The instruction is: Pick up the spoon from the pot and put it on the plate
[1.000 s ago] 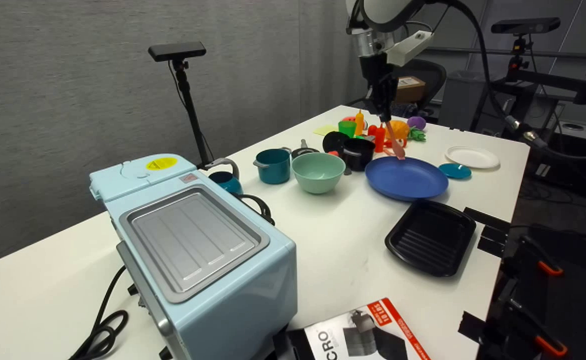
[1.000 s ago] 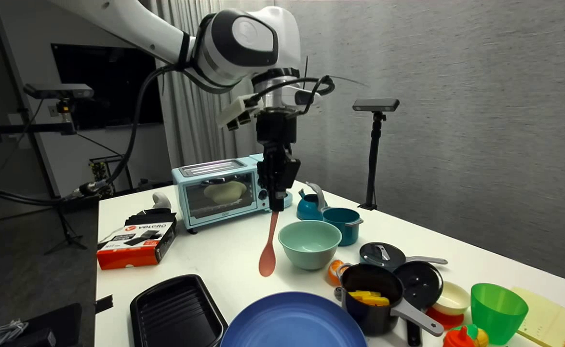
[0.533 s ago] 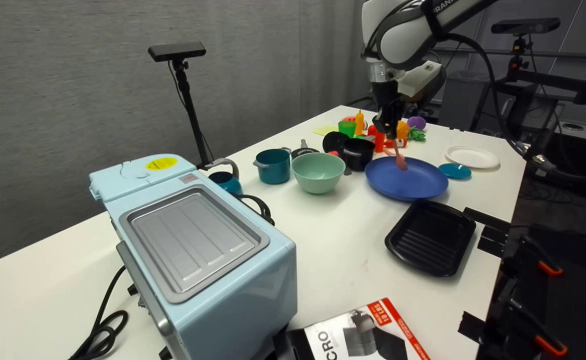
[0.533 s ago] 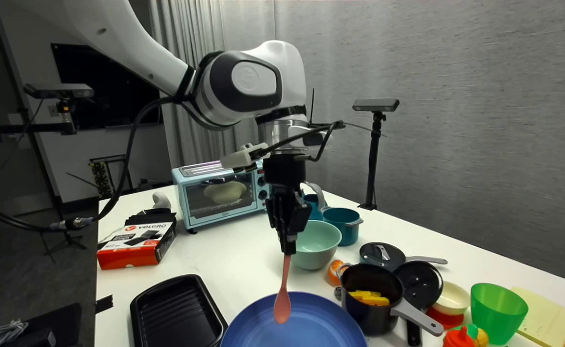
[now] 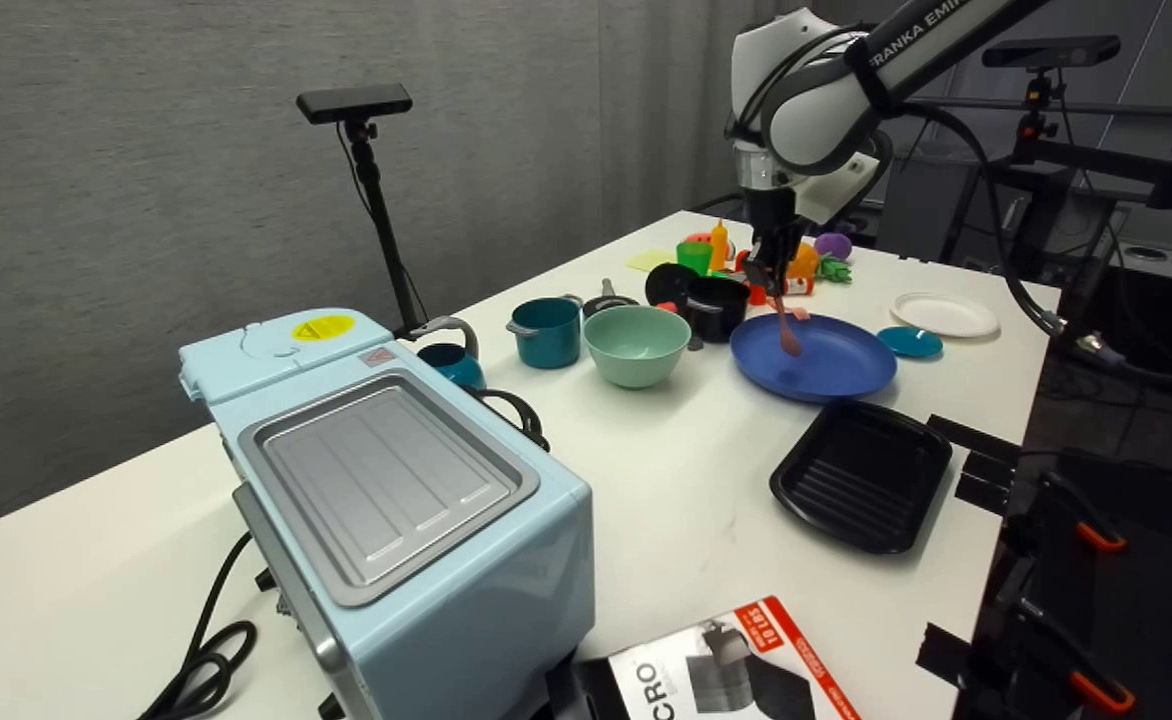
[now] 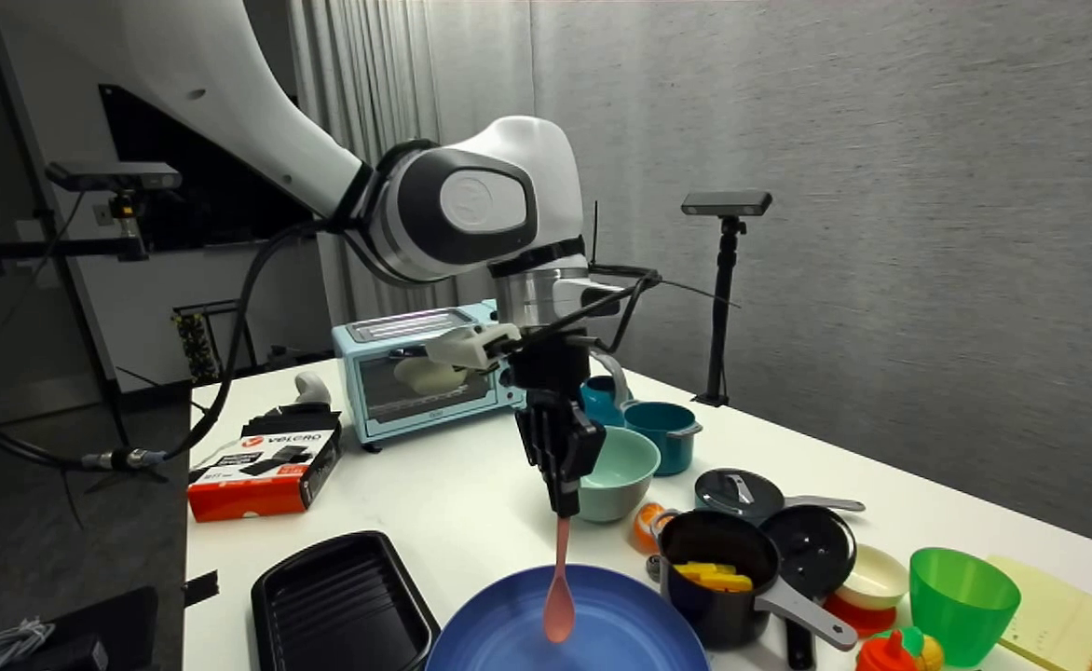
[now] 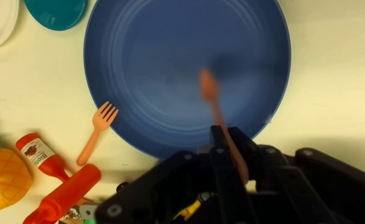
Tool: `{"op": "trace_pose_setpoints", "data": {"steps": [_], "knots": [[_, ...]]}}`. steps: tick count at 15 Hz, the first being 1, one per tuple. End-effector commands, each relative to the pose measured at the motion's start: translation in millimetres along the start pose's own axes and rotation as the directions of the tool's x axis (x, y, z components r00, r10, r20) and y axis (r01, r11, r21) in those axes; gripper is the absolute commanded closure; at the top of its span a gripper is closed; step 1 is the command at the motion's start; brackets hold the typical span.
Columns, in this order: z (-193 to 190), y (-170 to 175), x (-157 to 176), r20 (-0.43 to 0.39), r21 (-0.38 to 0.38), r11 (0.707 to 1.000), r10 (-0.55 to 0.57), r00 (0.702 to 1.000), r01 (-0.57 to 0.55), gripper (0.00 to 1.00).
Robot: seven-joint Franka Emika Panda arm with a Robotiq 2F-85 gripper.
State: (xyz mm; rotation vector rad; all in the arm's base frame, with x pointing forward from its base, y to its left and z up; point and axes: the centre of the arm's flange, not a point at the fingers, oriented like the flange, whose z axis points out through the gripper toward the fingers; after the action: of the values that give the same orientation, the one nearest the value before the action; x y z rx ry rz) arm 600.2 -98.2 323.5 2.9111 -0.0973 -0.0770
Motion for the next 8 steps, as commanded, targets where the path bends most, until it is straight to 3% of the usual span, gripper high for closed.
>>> {"op": "trace_pose_setpoints", "data": {"steps": [1,5,6,7,8], "knots": [[10.6,5.8,-7.5,-0.024,0.056,0.998,-0.041,0.999,0.042,0.97],[23.3,11.9,-20.5,0.001,0.044,0.994,-0.097,0.995,0.097,0.97],[26.6,14.4,-24.3,0.011,0.047,0.993,-0.106,0.994,0.105,0.64],[29.2,17.0,-27.6,0.015,0.049,0.992,-0.115,0.993,0.114,0.63],[31.3,20.7,-30.8,0.02,0.055,0.991,-0.121,0.993,0.119,0.56]]}}
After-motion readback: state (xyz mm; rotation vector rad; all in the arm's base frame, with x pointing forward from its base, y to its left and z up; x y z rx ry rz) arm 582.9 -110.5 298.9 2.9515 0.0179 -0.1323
